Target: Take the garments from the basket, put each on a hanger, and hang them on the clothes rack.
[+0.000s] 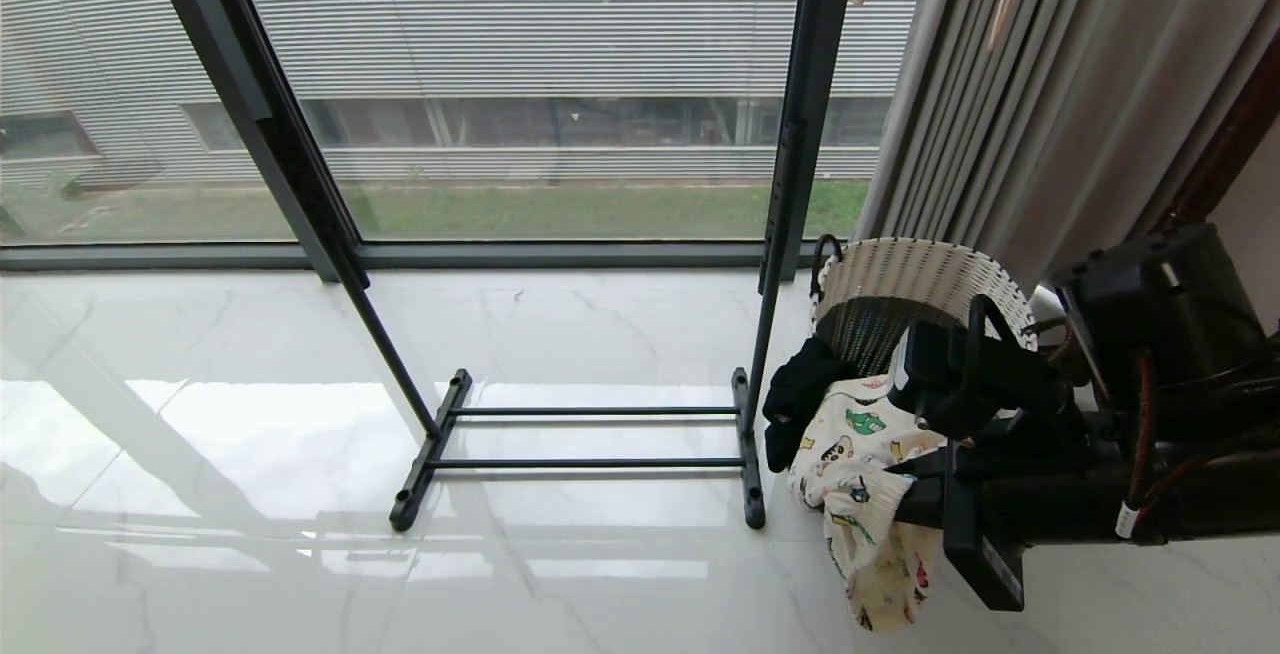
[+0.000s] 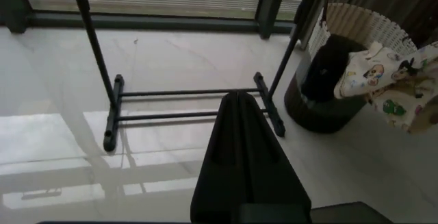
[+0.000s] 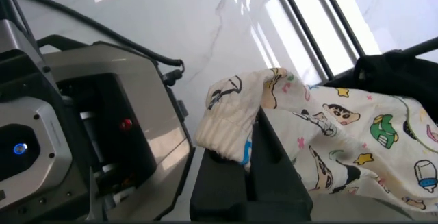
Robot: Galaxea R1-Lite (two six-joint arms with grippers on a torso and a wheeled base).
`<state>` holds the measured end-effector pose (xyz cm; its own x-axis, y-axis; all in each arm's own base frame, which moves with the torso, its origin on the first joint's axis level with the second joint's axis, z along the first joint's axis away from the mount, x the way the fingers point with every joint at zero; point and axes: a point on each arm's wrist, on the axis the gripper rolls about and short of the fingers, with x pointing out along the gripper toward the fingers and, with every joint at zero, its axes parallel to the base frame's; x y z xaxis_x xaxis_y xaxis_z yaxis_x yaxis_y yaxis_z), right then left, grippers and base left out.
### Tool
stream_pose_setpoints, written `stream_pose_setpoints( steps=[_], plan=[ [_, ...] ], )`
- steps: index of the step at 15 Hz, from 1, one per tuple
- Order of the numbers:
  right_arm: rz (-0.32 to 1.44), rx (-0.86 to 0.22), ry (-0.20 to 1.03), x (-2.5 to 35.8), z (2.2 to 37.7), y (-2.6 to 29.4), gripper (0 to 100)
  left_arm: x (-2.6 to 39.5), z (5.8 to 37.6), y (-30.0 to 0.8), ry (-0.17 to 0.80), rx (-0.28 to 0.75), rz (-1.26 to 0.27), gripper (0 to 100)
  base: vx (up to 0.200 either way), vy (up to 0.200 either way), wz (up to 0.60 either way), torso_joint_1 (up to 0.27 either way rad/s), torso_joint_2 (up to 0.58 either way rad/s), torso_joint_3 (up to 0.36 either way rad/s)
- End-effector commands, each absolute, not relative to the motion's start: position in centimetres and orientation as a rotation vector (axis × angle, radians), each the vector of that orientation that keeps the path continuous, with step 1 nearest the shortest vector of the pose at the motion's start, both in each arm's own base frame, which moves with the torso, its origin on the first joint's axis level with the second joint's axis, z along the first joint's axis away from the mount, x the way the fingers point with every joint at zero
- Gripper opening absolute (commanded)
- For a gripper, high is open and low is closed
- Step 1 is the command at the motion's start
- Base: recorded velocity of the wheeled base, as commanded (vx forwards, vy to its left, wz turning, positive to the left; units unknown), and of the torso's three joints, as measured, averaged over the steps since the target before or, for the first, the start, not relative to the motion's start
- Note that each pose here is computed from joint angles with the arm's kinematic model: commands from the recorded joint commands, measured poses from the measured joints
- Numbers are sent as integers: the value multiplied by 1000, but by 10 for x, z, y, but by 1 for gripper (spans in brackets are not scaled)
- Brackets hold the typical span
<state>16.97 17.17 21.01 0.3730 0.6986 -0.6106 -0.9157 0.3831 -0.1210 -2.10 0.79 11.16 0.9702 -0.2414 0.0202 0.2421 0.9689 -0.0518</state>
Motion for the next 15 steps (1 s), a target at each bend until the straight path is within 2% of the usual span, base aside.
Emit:
stream_pose_setpoints(
  steps=[1,3,5,6,7,10,13,15],
  plan=[
    [1087,-488,510,172,205,174,0,2,172,1,48,-99,-242,0,0,0,0,0,0,0],
    [1077,-459,493,173,208,175,0,36,199,-11,87,-99,-256,0,0,0,0,0,0,0],
    [1080,-445,494,169,209,175,0,79,229,-29,74,-195,-306,0,0,0,0,0,0,0],
    [1087,-447,495,166,209,174,0,111,244,-50,80,-264,-373,0,0,0,0,0,0,0],
    [1093,-448,491,164,209,174,0,125,243,-67,124,-269,-428,0,0,0,0,0,0,0],
    [1083,-417,497,163,209,174,0,140,218,-121,307,-254,-593,0,0,0,0,0,0,0],
    [1047,-339,484,165,211,172,0,161,189,-179,339,-235,-628,0,0,0,0,0,0,0],
    [987,-295,485,170,215,159,0,159,149,-230,386,-164,-644,0,0,0,0,0,0,0]
  ],
)
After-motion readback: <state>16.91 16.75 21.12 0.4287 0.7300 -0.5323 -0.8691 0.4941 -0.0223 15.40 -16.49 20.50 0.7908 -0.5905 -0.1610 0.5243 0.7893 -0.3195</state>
